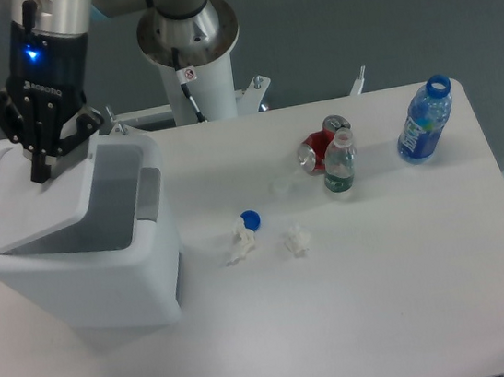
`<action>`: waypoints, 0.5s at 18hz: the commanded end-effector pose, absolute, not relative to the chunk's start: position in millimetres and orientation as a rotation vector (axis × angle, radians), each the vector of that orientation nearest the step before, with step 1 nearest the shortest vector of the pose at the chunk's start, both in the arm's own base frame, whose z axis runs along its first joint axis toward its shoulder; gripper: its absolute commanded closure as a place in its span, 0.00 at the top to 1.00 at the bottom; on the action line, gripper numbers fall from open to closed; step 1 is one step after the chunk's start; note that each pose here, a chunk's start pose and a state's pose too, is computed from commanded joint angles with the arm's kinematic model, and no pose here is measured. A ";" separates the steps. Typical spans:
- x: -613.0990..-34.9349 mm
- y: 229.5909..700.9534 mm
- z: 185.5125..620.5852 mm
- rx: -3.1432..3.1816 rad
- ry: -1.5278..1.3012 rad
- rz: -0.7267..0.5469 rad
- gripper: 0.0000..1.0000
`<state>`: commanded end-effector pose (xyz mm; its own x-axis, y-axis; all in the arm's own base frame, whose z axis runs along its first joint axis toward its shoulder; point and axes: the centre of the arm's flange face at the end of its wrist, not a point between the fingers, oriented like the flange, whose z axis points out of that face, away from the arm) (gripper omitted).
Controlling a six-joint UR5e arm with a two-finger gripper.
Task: Close the trash can
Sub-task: 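Press the falling lid down onto the trash can rim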
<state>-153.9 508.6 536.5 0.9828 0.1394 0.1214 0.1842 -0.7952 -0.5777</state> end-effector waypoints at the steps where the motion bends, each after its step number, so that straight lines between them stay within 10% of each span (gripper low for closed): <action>1: -158.2 506.9 533.8 -2.511 -0.240 -0.078 0.11; 9: -181.1 500.4 529.9 -2.519 -0.289 -0.048 0.11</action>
